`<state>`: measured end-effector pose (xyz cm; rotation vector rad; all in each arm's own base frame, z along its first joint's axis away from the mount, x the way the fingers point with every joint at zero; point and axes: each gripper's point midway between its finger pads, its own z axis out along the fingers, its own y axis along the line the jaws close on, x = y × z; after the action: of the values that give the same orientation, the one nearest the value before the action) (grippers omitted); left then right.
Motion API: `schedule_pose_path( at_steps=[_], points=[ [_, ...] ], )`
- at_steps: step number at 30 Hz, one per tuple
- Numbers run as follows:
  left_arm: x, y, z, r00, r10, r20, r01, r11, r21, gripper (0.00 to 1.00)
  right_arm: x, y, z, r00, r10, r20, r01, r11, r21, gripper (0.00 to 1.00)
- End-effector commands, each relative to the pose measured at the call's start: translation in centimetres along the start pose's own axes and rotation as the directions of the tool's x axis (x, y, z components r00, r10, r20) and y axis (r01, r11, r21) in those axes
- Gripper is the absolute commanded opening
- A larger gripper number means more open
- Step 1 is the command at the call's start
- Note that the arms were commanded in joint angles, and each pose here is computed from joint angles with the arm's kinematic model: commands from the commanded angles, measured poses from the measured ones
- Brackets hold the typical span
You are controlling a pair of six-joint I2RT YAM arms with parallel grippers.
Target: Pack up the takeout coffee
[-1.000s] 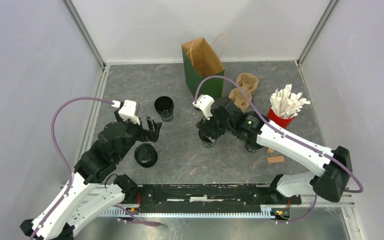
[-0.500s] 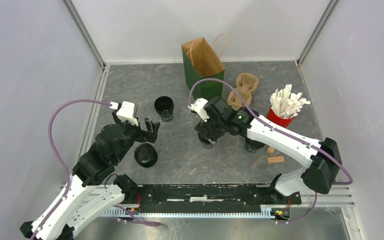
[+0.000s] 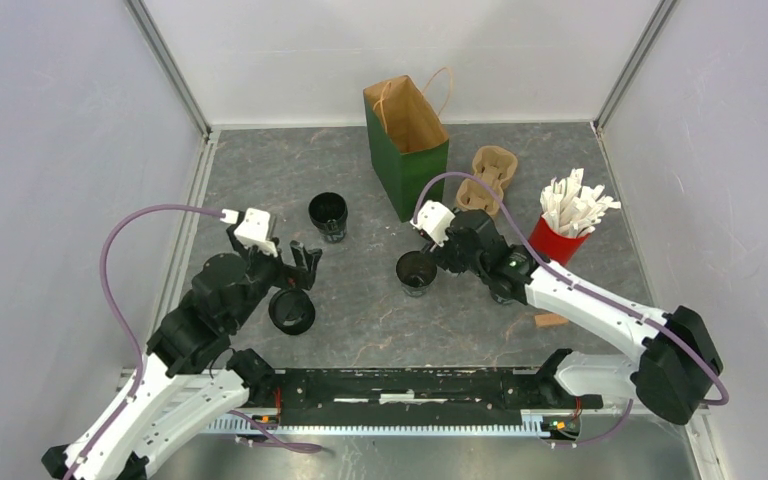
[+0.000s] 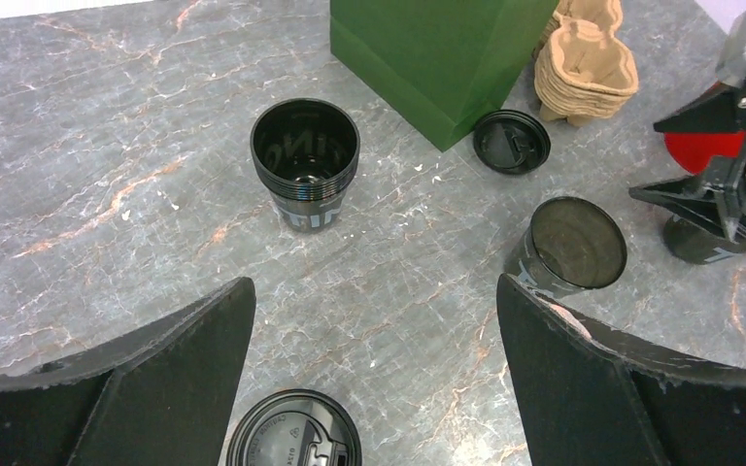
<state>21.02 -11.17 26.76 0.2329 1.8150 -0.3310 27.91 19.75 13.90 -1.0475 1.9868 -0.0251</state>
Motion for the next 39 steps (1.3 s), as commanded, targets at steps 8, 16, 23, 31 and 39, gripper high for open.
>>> schedule_pose_path(
  at_steps=[8,16,23,31,39],
  points=[
    [-2.8,-0.5,-1.7,0.985,-0.030,0.169,0.018,0.997,0.069,0.99,-2.2,-1.3,4.6,0.929,-0.275,0.248,0.310,0.944,-0.115,0.58],
    [-3.2,-1.0,-2.5,0.979,-0.023,0.205,0.000,0.994,0.113,0.97,1.5,0.1,7.5,0.837,-0.497,0.231,0.542,0.811,-0.221,0.48],
    [-3.6,-0.7,-3.0,0.972,-0.016,0.233,-0.010,0.994,0.109,0.96,2.4,0.4,9.1,0.799,-0.552,0.239,0.600,0.759,-0.253,0.43],
    [-3.6,-0.9,-3.0,0.971,-0.011,0.237,-0.017,0.993,0.117,0.96,2.9,0.5,9.9,0.759,-0.602,0.250,0.650,0.724,-0.229,0.44],
    [-3.6,-0.7,-3.2,0.969,-0.010,0.247,-0.019,0.993,0.115,0.96,3.4,0.5,11.2,0.731,-0.640,0.237,0.682,0.684,-0.258,0.46]
  ],
)
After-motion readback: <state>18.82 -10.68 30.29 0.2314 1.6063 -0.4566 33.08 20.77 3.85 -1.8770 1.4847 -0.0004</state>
